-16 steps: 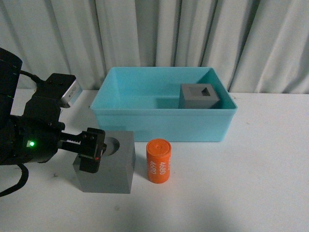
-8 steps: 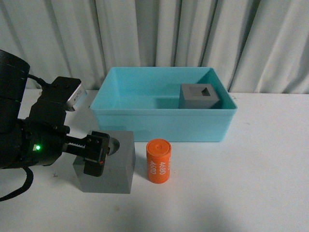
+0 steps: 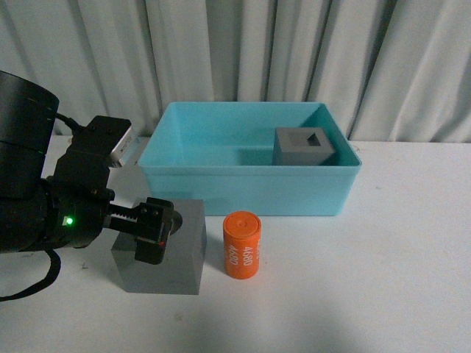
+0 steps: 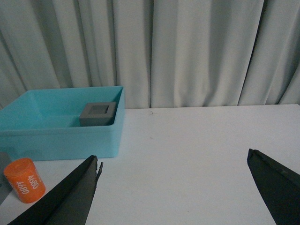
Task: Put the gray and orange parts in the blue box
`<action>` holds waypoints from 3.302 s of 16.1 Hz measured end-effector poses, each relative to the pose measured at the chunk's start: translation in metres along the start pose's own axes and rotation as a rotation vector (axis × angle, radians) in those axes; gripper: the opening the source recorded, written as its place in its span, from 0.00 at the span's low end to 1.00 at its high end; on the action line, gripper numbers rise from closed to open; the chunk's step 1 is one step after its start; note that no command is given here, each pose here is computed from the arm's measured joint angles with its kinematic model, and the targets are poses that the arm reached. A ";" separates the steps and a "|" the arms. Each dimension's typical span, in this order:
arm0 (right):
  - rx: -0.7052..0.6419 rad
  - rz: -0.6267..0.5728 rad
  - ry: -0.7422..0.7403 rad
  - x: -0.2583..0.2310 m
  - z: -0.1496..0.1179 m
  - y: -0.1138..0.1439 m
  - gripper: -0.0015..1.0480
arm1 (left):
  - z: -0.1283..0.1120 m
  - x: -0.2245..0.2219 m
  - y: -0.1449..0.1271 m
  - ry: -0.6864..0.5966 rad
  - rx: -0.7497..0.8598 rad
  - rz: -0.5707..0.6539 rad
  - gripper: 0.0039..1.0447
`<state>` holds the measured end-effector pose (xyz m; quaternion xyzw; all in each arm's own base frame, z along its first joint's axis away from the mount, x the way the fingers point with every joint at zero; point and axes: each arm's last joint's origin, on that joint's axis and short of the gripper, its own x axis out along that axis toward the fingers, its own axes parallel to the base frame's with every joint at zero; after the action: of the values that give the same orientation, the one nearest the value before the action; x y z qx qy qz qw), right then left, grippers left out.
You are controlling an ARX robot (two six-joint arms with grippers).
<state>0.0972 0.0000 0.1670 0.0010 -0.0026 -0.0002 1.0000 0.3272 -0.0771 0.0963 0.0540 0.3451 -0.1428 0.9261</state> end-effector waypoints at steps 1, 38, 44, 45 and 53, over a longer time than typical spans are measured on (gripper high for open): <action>0.000 0.000 0.000 0.000 0.000 0.000 0.94 | 0.001 0.001 0.000 -0.001 0.000 0.001 0.94; 0.000 0.000 0.000 0.000 0.000 0.000 0.94 | 0.200 -0.062 -0.036 -0.088 -0.250 -0.217 0.19; 0.000 0.000 0.000 0.000 0.000 0.000 0.94 | 0.230 0.014 -0.038 -0.104 -0.214 -0.110 0.19; 0.000 0.000 0.000 0.000 0.000 0.000 0.94 | 0.236 0.018 -0.032 -0.117 -0.207 -0.091 0.19; 0.000 0.000 0.000 0.000 0.000 0.000 0.94 | 0.197 0.064 0.012 -0.082 -0.139 0.054 0.19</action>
<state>0.0972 0.0000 0.1670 0.0010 -0.0026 0.0000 1.0000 0.4997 -0.1193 0.2030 -0.0073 0.3143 -0.0958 0.9445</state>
